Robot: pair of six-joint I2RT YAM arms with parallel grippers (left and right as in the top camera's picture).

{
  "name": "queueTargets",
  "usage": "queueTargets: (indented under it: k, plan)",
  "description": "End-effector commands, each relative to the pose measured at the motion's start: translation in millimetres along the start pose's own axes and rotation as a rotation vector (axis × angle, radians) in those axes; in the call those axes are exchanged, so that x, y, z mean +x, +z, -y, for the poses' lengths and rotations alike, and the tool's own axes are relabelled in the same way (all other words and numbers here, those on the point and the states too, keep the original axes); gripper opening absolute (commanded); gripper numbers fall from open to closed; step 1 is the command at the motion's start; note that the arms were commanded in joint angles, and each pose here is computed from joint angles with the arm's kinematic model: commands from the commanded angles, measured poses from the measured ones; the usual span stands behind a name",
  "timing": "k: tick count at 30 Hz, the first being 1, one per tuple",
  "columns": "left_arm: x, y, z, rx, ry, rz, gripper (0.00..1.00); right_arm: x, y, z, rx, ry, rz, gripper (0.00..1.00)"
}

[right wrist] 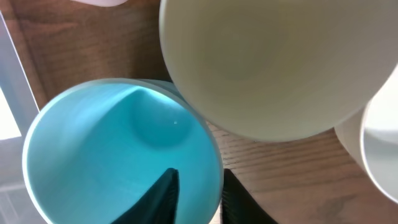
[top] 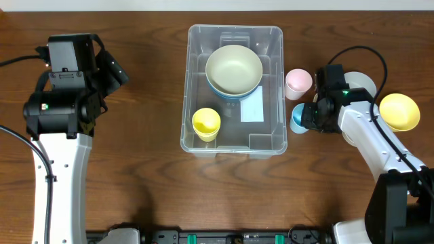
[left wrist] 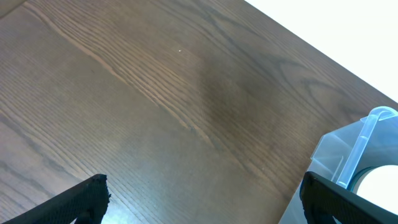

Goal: Pack container
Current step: 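Lower the right gripper and close it on the blue cup's rim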

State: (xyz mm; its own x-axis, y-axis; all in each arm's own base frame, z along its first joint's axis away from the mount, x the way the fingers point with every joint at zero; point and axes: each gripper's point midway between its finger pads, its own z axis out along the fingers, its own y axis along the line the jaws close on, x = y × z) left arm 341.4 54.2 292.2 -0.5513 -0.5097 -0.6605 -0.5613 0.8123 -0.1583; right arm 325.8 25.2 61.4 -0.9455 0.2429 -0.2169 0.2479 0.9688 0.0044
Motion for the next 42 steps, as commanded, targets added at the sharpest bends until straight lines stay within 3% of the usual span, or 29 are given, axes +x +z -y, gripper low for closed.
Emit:
queueTargets:
  k: [1,11,28,42]
  plan:
    - [-4,-1,-2,-0.013,-0.006,0.013,0.98,4,7,3,0.006,0.015,-0.023,0.17]
    - [-4,-1,-2,-0.013,-0.005,0.013,0.98,8,7,4,0.011,0.013,-0.037,0.02]
    - [-4,-1,-2,-0.013,-0.006,0.013,0.98,21,-5,9,0.024,-0.029,-0.073,0.01]
    - [-4,-1,-2,-0.013,-0.005,0.013,0.98,32,-86,20,-0.033,-0.016,0.085,0.01]
